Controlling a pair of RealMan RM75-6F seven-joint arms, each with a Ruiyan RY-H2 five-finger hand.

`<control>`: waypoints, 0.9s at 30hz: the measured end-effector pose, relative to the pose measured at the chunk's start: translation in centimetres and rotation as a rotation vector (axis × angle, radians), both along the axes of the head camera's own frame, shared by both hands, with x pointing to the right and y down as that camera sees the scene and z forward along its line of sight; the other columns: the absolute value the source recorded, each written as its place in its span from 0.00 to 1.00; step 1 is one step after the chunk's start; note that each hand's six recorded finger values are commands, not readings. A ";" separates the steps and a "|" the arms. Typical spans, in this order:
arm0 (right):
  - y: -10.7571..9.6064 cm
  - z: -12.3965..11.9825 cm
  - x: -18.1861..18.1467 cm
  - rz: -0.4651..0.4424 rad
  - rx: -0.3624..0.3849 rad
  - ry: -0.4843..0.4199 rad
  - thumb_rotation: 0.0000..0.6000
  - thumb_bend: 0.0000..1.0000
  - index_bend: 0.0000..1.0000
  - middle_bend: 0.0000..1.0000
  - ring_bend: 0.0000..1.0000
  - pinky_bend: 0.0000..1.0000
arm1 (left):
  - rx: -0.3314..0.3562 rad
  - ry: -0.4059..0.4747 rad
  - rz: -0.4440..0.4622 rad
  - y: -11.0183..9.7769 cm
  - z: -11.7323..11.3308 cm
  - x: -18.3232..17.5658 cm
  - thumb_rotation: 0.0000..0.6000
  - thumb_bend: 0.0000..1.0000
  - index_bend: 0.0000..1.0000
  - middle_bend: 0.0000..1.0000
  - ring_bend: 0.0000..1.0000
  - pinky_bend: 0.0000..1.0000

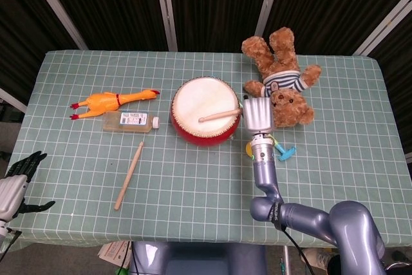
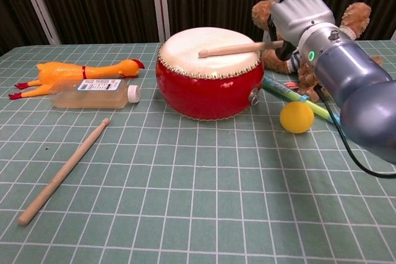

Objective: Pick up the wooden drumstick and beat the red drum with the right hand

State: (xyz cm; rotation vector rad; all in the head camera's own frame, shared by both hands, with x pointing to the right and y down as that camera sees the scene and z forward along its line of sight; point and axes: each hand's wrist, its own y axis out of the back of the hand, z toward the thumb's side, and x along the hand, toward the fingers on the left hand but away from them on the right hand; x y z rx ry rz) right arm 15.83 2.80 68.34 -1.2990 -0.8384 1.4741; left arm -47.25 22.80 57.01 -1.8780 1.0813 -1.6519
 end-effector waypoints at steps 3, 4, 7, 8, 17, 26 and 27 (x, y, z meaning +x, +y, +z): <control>-0.8 -0.9 -0.1 0.075 0.014 -0.099 1.00 0.61 1.00 1.00 1.00 1.00 | -0.005 0.003 -0.004 0.0 0.0 0.0 1.00 0.02 0.00 0.00 0.00 0.03; -1.2 -1.4 -0.2 0.108 0.024 -0.148 1.00 0.61 1.00 1.00 1.00 1.00 | -0.005 0.003 -0.003 0.0 0.0 0.0 1.00 0.02 0.00 0.00 0.00 0.03; -1.9 -2.8 -0.1 0.165 0.050 -0.250 1.00 0.61 1.00 1.00 1.00 1.00 | -0.005 0.003 -0.001 0.0 0.0 0.0 1.00 0.02 0.00 0.00 0.00 0.03; -2.0 -3.2 0.0 0.175 0.059 -0.267 1.00 0.61 1.00 1.00 1.00 1.00 | -0.005 0.003 -0.002 0.0 0.0 0.0 1.00 0.02 0.00 0.00 0.00 0.03; -3.1 -5.8 1.6 0.287 0.088 -0.430 1.00 0.61 1.00 1.00 1.00 1.00 | -0.010 0.004 -0.010 0.1 0.0 0.0 1.00 0.02 0.00 0.00 0.00 0.03; -3.6 -7.2 3.2 0.400 0.084 -0.571 1.00 0.61 1.00 1.00 1.00 1.00 | -0.006 0.004 -0.010 0.0 0.0 0.0 1.00 0.02 0.00 0.00 0.00 0.03; -3.5 -7.1 3.2 0.398 0.083 -0.568 1.00 0.61 1.00 1.00 1.00 1.00 | -0.007 0.004 -0.010 0.0 0.0 0.0 1.00 0.02 0.00 0.00 0.00 0.03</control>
